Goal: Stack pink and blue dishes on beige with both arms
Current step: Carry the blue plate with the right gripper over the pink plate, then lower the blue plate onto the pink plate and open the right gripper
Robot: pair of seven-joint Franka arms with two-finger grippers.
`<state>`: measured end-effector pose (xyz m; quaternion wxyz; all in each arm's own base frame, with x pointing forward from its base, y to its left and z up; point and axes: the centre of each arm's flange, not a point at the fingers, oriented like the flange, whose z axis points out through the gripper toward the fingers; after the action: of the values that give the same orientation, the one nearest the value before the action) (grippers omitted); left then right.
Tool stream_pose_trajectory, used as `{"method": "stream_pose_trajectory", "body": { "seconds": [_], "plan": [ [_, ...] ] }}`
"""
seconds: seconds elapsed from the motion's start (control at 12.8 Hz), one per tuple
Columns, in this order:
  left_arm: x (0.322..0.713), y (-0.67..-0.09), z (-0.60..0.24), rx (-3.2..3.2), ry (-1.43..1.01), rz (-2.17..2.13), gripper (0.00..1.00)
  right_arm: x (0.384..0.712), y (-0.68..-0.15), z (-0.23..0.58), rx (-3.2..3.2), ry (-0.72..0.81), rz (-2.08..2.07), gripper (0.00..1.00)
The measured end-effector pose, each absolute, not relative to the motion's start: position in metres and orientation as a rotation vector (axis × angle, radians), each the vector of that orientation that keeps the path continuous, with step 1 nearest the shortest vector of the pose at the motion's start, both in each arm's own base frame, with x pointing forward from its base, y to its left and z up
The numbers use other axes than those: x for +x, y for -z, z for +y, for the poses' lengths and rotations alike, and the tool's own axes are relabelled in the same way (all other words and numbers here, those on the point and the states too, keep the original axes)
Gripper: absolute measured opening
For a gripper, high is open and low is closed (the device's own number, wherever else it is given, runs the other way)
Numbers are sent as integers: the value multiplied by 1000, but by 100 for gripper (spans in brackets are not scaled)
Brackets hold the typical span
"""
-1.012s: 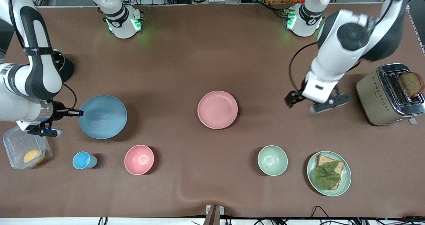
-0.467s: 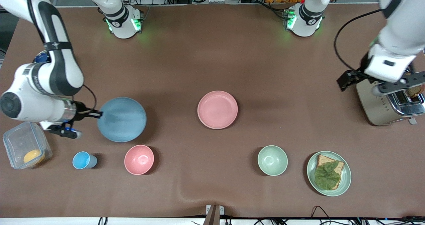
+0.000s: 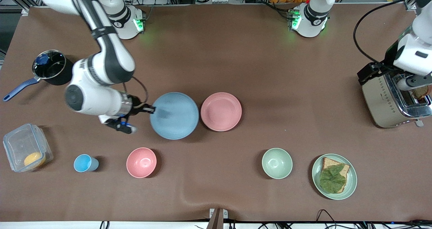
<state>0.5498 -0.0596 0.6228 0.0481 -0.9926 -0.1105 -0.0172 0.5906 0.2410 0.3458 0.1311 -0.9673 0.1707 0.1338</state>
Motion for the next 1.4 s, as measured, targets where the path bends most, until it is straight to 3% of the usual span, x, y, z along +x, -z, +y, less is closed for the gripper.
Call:
{"method": "stream_pose_trajectory", "body": {
  "seconds": [0.39, 1.4],
  "plan": [
    [549, -639, -50, -3042, 66, -353, 100, 527, -298, 396, -2803, -296, 688, 4],
    [556, -618, -60, -3102, -37, -12, 100, 498, -251, 423, -2821, -349, 825, 4]
  ]
}}
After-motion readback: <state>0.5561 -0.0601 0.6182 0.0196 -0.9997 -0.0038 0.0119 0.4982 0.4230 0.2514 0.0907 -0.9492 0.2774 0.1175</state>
